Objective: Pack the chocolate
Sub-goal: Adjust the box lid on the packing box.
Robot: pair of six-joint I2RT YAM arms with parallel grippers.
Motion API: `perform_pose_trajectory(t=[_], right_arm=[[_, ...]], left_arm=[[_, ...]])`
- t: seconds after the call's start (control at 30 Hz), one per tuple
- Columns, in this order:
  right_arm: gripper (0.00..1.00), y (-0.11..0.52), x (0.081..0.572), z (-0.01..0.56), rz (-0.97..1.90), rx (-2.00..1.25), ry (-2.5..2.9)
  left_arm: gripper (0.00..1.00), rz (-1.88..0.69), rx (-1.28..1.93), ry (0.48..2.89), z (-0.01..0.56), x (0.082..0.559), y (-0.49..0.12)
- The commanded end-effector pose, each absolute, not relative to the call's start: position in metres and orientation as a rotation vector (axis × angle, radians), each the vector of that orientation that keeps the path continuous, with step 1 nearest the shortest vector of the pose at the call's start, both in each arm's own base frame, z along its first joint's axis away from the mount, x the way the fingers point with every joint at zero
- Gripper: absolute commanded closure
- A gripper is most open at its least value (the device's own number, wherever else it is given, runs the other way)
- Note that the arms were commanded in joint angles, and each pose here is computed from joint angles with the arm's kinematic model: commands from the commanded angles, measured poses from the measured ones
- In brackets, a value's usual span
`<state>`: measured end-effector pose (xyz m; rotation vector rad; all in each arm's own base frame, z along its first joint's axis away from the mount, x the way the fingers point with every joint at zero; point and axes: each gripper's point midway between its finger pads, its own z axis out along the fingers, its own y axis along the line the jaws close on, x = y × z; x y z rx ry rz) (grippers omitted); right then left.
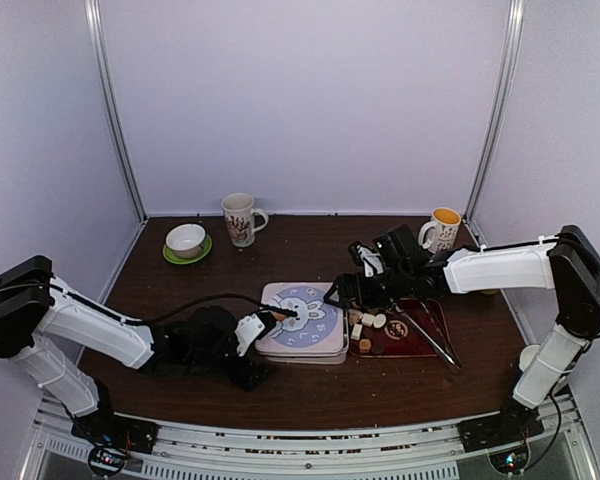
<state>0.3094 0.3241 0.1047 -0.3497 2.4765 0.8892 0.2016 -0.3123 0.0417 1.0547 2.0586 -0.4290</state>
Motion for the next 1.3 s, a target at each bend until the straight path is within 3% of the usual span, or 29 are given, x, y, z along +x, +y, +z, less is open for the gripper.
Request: perform_pose_trajectory(t=[0.0,0.63,1.27], right_arm=[[0.0,0.329,0.307,0.106,0.944,-0.335,2.465],[0.0,0.328,0.305,0.107,0.932,-0.352,2.471],[0.0,0.327,0.304,0.104,0.916,-0.361,2.5]], left_arm=[[0.05,-0.477,1.037,1.981,0.057,0.208,-0.323],[0.07,-0.484,0.944,2.019,0.054,0.219,-0.307],[0.2,-0.463,0.991,2.067,0.044,0.232,-0.318]])
